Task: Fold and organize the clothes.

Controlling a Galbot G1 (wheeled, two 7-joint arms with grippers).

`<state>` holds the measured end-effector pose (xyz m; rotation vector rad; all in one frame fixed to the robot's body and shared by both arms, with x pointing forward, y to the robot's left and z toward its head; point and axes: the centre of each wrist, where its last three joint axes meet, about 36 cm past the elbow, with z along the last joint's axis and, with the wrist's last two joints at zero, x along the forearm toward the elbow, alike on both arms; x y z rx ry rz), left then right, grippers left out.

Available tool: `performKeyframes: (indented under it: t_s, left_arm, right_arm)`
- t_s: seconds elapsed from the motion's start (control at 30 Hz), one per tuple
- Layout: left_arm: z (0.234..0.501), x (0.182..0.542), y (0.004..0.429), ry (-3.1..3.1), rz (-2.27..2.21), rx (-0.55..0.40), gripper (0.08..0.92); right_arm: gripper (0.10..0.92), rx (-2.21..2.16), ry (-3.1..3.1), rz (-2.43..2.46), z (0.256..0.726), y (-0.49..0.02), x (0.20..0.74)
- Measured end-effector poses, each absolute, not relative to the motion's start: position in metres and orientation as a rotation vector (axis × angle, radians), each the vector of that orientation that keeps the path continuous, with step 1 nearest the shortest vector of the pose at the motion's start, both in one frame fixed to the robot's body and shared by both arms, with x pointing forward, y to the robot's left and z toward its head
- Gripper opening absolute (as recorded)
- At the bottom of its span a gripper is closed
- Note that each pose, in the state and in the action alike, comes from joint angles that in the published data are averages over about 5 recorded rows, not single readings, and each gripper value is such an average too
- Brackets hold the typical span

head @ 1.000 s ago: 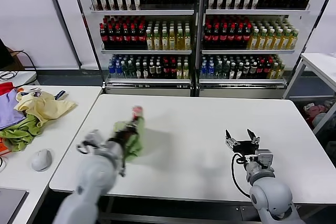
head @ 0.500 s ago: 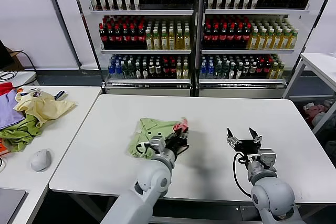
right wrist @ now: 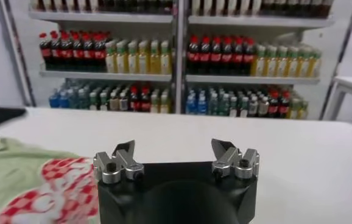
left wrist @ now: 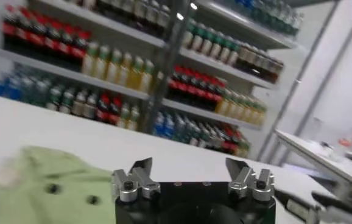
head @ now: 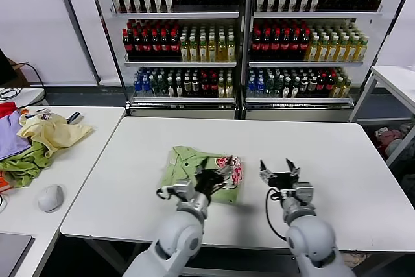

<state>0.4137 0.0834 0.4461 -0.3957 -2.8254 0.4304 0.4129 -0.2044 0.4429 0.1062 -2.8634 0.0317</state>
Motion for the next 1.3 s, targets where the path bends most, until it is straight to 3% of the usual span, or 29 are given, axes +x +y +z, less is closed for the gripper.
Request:
performKeyframes:
  t_s: [0.33,0.6,0.97,1.3]
  left_arm:
    - [0.437,0.392,0.157,-2.935,0.375,-0.108,0.823]
    - [0.434,0.376,0.18,-2.97,0.328,-0.001,0.823]
    - [0.428,0.362,0.184,-2.975,0.284,0.047,0.823]
    - [0.429,0.356,0.184,-2.984,0.261,0.047,0.823]
  right_arm:
    - [0.823,0.165,-2.778,-0.022,0.408,-0.143,0.437]
    - [0.811,0.154,-2.716,-0.021,0.39,-0.119,0.453]
    - [0.518,0.162,-2.712,0.0,0.384,-0.122,0.471]
    - [0.232,0.125,-2.744,0.134,0.391,-0.168,0.503]
